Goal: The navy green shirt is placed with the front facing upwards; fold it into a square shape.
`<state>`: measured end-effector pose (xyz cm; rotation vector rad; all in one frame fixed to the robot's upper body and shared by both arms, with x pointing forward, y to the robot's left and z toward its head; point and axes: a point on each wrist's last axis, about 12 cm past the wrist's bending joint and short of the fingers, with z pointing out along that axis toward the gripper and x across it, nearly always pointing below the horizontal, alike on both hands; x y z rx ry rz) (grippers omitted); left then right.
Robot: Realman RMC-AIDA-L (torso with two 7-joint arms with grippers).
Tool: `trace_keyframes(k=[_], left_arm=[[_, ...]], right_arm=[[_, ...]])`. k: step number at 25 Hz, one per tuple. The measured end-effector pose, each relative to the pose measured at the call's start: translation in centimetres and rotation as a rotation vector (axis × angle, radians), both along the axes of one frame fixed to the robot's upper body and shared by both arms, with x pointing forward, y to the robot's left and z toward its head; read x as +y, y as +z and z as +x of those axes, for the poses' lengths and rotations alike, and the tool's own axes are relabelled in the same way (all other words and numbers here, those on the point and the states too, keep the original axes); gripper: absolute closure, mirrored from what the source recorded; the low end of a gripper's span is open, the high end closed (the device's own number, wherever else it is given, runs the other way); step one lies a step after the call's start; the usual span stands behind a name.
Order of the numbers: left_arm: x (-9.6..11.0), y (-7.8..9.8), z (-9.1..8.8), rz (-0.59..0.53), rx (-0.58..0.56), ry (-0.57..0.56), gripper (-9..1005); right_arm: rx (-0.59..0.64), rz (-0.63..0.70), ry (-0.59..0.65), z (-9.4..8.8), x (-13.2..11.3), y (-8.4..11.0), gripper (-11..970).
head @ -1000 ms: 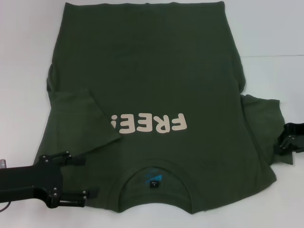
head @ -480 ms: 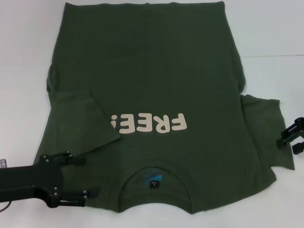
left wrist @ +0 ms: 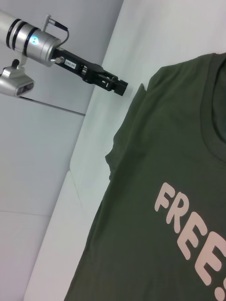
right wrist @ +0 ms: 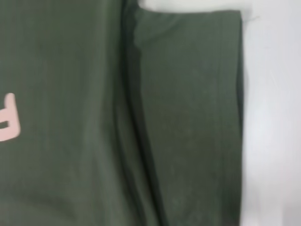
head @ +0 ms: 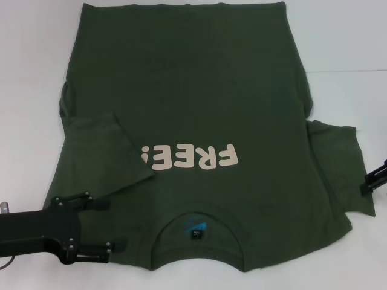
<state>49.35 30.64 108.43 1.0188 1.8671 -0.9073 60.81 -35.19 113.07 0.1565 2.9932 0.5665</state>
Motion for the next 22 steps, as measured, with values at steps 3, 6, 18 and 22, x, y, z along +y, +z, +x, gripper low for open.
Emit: trace_keyframes(k=[3,6,18,22], left_arm=[[0.0,0.0,0.0,0.0,0.0,0.0,46],[0.0,0.0,0.0,0.0,-0.001,0.0,46],[0.0,-0.1,0.0,0.002,0.0,0.004,47],[0.0,-0.1,0.0,0.001,0.001,0.005,46]], right_arm=[[-0.002,-0.013,0.002,0.0,0.1,-0.2,257],[-0.003,-0.014,0.004,0.1,0.2,-0.4,259],[-0.018,-0.011,0.015,0.3,1.1,-0.9,260],[-0.017,-0.01,0.016,0.2,1.2,-0.9,260]])
